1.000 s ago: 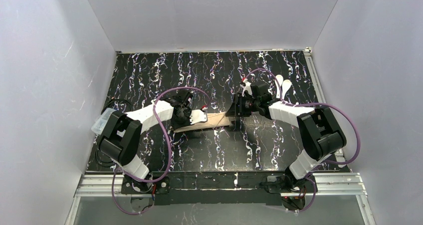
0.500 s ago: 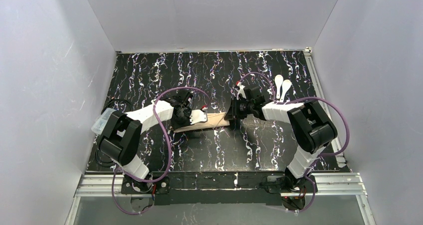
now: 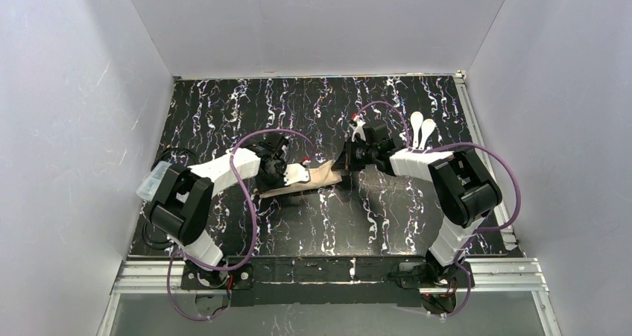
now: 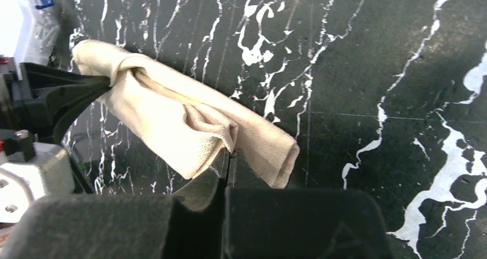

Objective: Fold the napkin into a case and place the utensils inside
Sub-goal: Smooth out the smaller rectangle-folded napkin at the center of the board.

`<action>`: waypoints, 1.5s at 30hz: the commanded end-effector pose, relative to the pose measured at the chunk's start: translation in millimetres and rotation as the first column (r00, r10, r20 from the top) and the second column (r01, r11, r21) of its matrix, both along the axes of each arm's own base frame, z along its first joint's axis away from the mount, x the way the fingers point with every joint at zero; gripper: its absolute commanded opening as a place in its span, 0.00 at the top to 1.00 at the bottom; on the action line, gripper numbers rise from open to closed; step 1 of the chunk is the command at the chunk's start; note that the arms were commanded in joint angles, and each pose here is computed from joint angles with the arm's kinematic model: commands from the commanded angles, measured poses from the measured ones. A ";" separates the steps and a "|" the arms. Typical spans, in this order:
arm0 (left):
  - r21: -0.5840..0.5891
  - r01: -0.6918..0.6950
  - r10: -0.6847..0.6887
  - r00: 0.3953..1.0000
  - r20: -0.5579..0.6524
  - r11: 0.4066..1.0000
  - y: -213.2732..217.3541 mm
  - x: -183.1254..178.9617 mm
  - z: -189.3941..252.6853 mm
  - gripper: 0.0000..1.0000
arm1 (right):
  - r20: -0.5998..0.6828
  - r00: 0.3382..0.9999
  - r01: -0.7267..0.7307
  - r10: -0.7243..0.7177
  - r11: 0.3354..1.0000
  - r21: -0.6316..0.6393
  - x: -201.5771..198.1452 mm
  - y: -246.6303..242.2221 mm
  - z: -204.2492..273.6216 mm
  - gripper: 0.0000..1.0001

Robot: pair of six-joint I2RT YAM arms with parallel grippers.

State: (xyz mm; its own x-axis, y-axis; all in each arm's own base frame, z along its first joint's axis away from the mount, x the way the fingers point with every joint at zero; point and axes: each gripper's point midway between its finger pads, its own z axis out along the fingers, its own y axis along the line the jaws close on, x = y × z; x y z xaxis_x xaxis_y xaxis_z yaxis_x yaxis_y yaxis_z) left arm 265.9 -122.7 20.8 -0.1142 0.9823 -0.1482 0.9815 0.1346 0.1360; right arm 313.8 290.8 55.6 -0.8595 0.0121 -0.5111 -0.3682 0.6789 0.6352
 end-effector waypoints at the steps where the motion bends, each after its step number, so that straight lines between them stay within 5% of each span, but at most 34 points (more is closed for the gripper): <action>1: 0.045 0.007 0.000 0.989 -0.149 0.999 13.3 -31.6 -12.5 1.00 | 0.008 0.998 0.066 -0.066 0.997 -0.049 18.2 -6.7 -10.7 0.99; 8: 0.029 0.008 -0.003 0.987 -0.163 1.000 10.5 -34.6 -6.0 1.00 | -0.034 0.988 0.144 -0.148 0.984 -0.103 21.4 -14.0 -33.3 0.96; 18: 0.060 0.021 -0.010 0.984 -0.178 0.998 18.5 -41.6 -18.7 1.00 | 0.052 0.988 0.143 -0.142 0.990 -0.013 21.9 -24.7 28.3 0.54; 23: 0.075 0.020 -0.007 0.985 -0.171 0.997 21.0 -41.4 -21.5 1.00 | 0.048 0.997 0.061 -0.065 0.994 0.091 3.7 -20.6 55.2 0.51; 28: 0.074 0.019 -0.007 0.985 -0.170 0.997 19.7 -40.2 -21.3 1.00 | 0.037 0.997 0.069 -0.071 0.996 0.064 -10.0 -34.0 50.4 0.51; 35: 0.071 0.014 -0.002 0.986 -0.169 0.997 19.1 -40.5 -20.8 1.00 | 0.020 0.988 -0.147 0.152 0.899 0.413 -47.5 27.6 81.2 0.74; 41: 0.064 0.006 0.005 0.986 -0.169 0.998 17.3 -39.8 -20.1 1.00 | -0.010 0.962 -0.223 0.272 0.807 0.547 -47.1 74.2 67.0 0.88; 45: 0.056 0.010 0.000 0.985 -0.173 0.998 15.6 -39.8 -18.5 1.00 | -0.079 0.963 -0.175 0.257 0.823 0.540 -33.0 84.7 30.5 0.92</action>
